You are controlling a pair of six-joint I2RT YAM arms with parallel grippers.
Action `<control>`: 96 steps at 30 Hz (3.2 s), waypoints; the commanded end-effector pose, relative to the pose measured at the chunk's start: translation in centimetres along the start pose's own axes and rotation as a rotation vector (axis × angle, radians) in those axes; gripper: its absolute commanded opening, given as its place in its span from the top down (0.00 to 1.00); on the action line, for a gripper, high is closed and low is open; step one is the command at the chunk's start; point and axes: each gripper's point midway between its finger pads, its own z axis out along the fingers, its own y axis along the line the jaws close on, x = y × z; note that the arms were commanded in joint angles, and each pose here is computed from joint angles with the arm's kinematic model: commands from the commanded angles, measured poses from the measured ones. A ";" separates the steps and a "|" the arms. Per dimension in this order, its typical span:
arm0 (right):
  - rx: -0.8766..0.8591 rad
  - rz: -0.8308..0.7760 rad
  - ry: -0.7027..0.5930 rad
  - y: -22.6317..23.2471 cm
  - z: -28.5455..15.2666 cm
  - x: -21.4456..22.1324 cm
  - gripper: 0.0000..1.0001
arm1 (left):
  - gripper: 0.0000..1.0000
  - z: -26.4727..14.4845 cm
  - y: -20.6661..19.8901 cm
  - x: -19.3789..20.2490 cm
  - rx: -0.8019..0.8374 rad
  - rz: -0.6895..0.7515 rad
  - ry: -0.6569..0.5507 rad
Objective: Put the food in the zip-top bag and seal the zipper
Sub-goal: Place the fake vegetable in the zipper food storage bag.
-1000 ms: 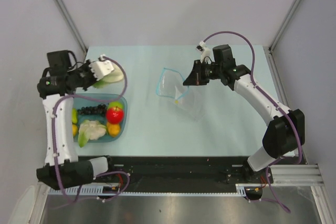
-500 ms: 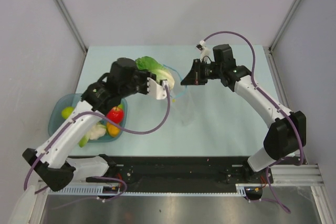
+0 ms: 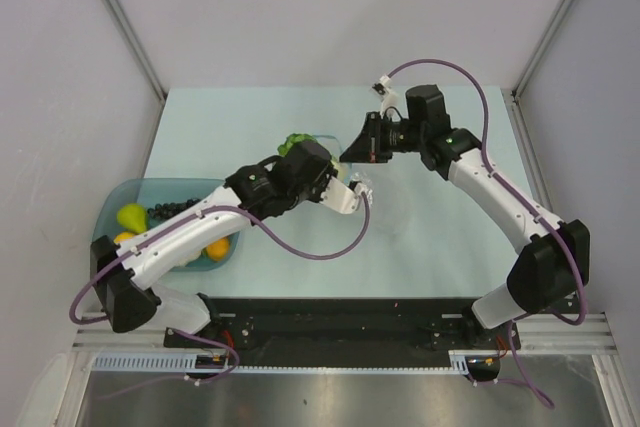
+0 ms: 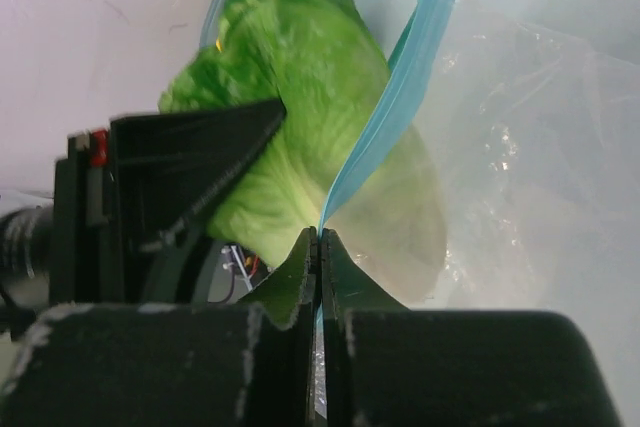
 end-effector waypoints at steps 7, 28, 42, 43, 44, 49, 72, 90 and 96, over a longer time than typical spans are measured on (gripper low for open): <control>-0.030 -0.069 -0.025 1.1 0.6 -1.2 1.00 | 1.00 -3.3 1.1 -5.2 0.120 -0.459 -0.136; -0.023 -0.343 -0.115 2.9 -2.4 -3.3 1.00 | 0.98 -4.1 -3.8 -7.9 0.745 -1.212 -0.283; -0.116 -0.563 -0.100 7.0 -3.5 -0.9 1.00 | 0.97 -5.0 -5.5 -8.2 1.231 -1.621 -0.407; -0.117 -0.571 -0.088 7.0 -3.6 -0.4 1.00 | 0.96 -5.0 -5.1 -7.8 1.238 -1.635 -0.432; -0.109 -0.592 -0.083 6.6 -3.5 -0.1 1.00 | 0.96 -5.2 -4.8 -8.0 1.258 -1.642 -0.451; -0.096 -0.643 -0.062 6.4 -3.3 1.2 1.00 | 0.94 -6.6 -1.0 -8.8 1.192 -1.711 -0.646; -0.008 -0.227 -0.108 1.1 -4.2 -0.2 1.00 | 1.00 -3.8 7.1 -5.1 0.731 -2.215 -1.057; -0.331 0.145 -0.188 7.0 0.1 -5.1 1.00 | 0.93 -1.6 14.7 -1.9 0.127 -2.477 -1.084; -0.431 0.169 -0.151 11.9 1.1 -6.0 1.00 | 0.91 0.1 14.8 0.1 -0.051 -2.493 -0.920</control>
